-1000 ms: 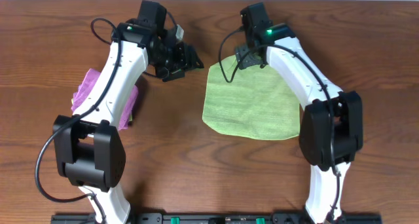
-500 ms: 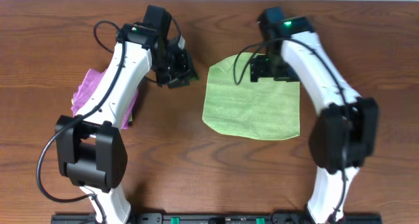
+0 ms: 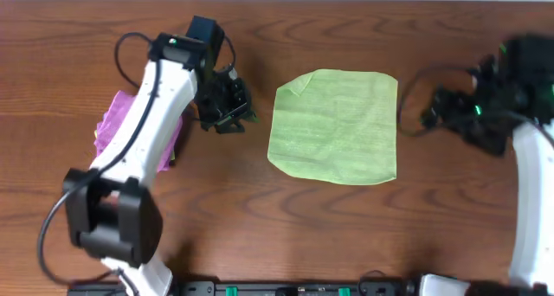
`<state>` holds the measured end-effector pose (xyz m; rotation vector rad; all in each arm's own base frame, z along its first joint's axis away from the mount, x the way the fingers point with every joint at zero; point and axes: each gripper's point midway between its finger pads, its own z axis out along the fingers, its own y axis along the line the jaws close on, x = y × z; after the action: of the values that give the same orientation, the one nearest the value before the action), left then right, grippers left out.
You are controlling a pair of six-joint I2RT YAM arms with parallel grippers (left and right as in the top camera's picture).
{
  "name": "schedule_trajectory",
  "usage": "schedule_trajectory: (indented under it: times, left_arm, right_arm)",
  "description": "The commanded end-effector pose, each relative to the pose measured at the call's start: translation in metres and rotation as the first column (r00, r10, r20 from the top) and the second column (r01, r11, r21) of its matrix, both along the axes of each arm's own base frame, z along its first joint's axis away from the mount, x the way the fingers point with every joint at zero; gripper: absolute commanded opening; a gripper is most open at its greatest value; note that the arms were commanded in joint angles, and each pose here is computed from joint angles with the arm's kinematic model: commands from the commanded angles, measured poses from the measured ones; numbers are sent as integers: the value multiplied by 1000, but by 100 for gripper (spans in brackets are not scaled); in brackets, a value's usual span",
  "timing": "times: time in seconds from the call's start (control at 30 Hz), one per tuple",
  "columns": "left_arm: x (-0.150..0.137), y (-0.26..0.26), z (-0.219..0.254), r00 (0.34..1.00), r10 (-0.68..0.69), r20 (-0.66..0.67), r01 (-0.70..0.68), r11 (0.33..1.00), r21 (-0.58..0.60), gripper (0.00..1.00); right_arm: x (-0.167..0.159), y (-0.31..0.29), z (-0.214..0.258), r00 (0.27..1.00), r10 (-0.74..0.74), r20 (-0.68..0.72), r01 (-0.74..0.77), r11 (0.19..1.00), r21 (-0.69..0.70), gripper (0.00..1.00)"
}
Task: Fold the cloth
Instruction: 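Move both grippers down to the green cloth's left and right bottom corners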
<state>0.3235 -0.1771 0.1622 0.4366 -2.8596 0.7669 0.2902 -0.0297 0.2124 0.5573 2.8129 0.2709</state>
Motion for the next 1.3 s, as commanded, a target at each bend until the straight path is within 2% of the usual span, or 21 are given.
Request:
schedule_trajectory:
  times: [0.0,0.1,0.23,0.33,0.5,0.6,0.67,0.7,0.93,1.27]
  left_arm:
    - [-16,11,25,998,38,59,-40,999,30,38]
    - [-31,20,32,992,88,88,-92,995,40,41]
    - [-45,20,28,977,171,124,-170,985,-18,46]
    - [-53,14,19,968,215,132,-203,974,-97,48]
    - [-57,6,-4,954,271,129,-243,950,-197,59]
    - [-56,-1,-24,950,293,113,-262,938,-228,70]
    - [-57,-6,-36,948,302,101,-272,934,-233,81]
    - [-57,-8,-41,948,303,99,-273,932,-238,98]
    - [-50,-20,-69,941,328,77,-301,922,-245,95]
    - [-44,-36,-113,955,296,19,-285,934,-213,95]
  right_arm:
    - [-29,7,-19,1000,19,10,-20,994,106,98]
    - [-47,9,-39,999,-16,28,11,989,145,99]
    - [-59,23,-67,999,-23,29,16,977,215,99]
    - [-60,32,-83,999,-27,27,19,962,273,99]
    - [-50,41,-96,996,-41,79,12,941,338,99]
    - [-45,39,-103,993,-78,86,43,937,347,99]
    - [-42,40,-107,991,-94,92,55,931,360,99]
    - [-40,40,-108,991,-98,96,57,928,368,98]
    - [-32,39,-128,982,-166,85,119,909,400,97]
    - [-23,41,-153,968,-248,36,203,862,465,94]
